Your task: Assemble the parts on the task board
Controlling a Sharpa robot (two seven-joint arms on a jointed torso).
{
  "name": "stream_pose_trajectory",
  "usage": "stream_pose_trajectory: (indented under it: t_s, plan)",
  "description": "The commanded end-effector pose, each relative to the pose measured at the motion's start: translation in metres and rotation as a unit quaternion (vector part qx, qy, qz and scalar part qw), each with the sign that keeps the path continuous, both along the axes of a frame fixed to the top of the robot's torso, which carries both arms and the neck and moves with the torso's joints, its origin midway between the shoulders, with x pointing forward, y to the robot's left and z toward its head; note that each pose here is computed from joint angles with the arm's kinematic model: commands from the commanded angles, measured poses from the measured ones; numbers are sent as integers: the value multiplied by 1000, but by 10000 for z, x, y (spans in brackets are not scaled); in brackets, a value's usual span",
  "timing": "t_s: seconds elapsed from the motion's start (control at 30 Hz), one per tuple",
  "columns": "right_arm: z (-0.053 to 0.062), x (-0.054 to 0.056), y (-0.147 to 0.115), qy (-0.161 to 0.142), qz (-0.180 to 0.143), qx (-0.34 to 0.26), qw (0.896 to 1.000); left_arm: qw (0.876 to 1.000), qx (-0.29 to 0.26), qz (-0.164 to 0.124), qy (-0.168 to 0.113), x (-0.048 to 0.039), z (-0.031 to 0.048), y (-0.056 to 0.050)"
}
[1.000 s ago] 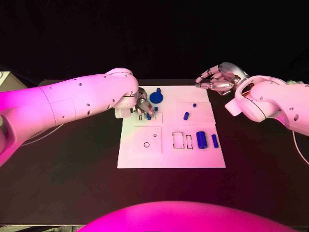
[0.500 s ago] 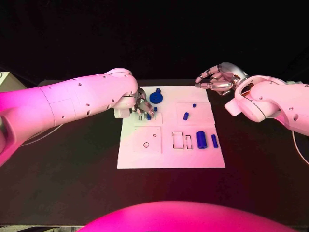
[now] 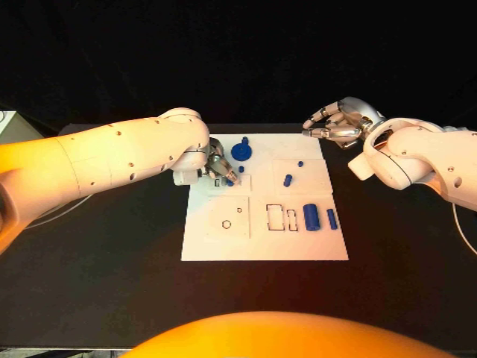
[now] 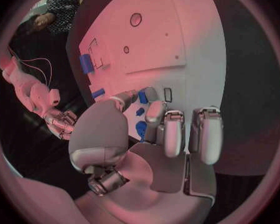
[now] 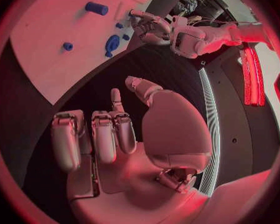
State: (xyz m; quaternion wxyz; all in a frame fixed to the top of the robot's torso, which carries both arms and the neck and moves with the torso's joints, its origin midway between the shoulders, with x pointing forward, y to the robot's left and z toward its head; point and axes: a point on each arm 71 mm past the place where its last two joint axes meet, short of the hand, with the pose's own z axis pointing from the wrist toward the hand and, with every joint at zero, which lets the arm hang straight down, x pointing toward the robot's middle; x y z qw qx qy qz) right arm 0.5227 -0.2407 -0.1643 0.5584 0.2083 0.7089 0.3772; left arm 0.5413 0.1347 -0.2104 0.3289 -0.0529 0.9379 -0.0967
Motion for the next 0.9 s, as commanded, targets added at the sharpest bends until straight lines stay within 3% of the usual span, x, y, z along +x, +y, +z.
stream_pose_trajectory:
  t_s: [0.03,0.3,0.47,0.67,0.9]
  plan:
    - [-4,-3,-1,-3,5,2,1000,1000,3,1,0,-17,-29,22]
    - [-28,-5,-17,-2,2,3,1000,1000,-9,6,-10,-24,18,41]
    - [-45,-1,-31,0,0,3,1000,999,-25,9,-18,-10,110,30]
    - [-70,11,-57,1,-3,3,1000,997,-66,17,-20,15,328,39]
    - [-74,31,-105,-1,-11,2,1000,995,-98,27,-21,99,548,203]
